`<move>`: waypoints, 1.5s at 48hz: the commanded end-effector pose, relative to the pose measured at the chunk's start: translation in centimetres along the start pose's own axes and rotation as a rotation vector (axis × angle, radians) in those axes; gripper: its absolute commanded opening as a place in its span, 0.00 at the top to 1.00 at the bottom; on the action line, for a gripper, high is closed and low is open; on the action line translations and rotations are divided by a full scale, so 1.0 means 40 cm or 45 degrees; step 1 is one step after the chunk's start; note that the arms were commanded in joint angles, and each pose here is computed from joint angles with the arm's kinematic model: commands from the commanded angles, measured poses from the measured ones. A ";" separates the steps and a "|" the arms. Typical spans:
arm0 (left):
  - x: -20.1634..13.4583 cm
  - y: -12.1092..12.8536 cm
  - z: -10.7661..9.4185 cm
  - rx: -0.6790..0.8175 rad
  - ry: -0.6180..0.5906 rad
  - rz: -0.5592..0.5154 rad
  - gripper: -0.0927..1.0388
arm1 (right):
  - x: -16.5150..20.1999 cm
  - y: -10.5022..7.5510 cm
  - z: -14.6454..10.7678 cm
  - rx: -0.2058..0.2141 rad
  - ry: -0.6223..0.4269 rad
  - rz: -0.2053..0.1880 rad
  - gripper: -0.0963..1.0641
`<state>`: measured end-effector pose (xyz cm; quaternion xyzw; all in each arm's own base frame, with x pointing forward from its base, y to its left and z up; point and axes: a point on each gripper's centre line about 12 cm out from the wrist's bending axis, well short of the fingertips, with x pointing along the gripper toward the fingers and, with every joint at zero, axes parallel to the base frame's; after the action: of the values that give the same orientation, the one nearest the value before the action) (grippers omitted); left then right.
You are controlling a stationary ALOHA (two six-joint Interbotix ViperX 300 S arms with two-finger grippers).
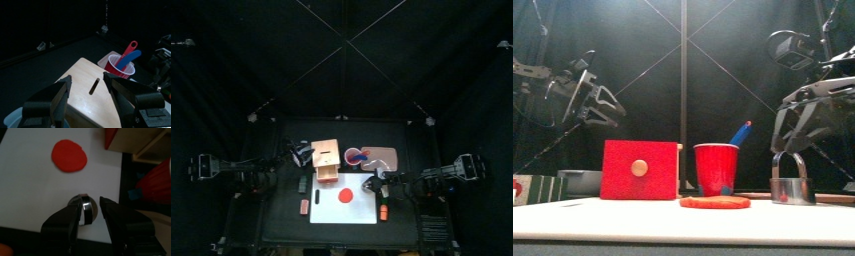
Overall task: Get the cutter from the drawer then cut the dough then place the extra dough in the bowl
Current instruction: Shut the drawer
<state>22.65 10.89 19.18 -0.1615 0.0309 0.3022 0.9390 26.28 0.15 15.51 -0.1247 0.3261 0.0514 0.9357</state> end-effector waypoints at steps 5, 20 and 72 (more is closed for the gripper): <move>-0.001 0.011 -0.008 0.010 0.021 0.018 0.13 | -0.006 -0.030 0.105 -0.007 -0.139 -0.038 0.28; 0.001 0.088 -0.024 -0.001 0.102 0.166 0.14 | 0.041 -0.038 0.187 -0.024 -0.195 -0.029 0.28; 0.359 0.143 0.127 0.691 0.757 0.150 0.47 | 0.430 0.052 0.338 0.001 -0.178 0.102 0.68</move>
<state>29.51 23.51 19.04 -0.0102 0.3830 0.2755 0.8816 46.04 6.08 12.98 -0.1104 0.2884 0.1022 0.9456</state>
